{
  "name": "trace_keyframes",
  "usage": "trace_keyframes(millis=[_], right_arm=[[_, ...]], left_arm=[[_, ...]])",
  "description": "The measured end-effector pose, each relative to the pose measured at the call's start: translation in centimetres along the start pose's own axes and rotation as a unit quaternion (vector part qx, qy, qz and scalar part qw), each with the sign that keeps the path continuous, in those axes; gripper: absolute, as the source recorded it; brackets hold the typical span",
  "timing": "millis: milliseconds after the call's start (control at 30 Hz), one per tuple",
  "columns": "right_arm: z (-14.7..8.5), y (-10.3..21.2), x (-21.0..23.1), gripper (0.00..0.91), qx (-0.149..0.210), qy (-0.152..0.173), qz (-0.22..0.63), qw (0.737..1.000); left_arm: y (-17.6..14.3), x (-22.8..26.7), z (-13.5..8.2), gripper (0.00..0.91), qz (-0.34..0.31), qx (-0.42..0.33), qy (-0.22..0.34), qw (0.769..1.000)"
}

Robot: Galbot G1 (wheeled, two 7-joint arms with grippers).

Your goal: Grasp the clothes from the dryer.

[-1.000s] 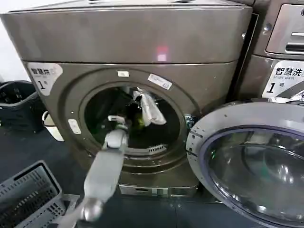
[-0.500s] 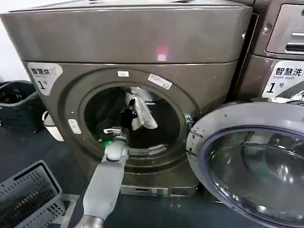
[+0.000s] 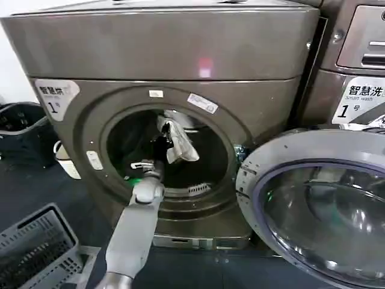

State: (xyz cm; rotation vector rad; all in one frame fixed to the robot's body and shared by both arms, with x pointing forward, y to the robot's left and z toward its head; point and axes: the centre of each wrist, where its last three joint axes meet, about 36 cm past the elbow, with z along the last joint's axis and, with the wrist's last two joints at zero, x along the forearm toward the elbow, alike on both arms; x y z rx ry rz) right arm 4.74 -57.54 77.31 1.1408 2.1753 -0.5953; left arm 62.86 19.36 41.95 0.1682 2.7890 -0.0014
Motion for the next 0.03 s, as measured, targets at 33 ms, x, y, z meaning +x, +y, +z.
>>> trace_keyframes(millis=[33], right_arm=[[-0.02,-0.1,0.0,0.907,0.0,0.0,0.001,1.0]], left_arm=[[0.01,-0.07,-0.06,0.0,0.0,0.0,-0.001,1.0]])
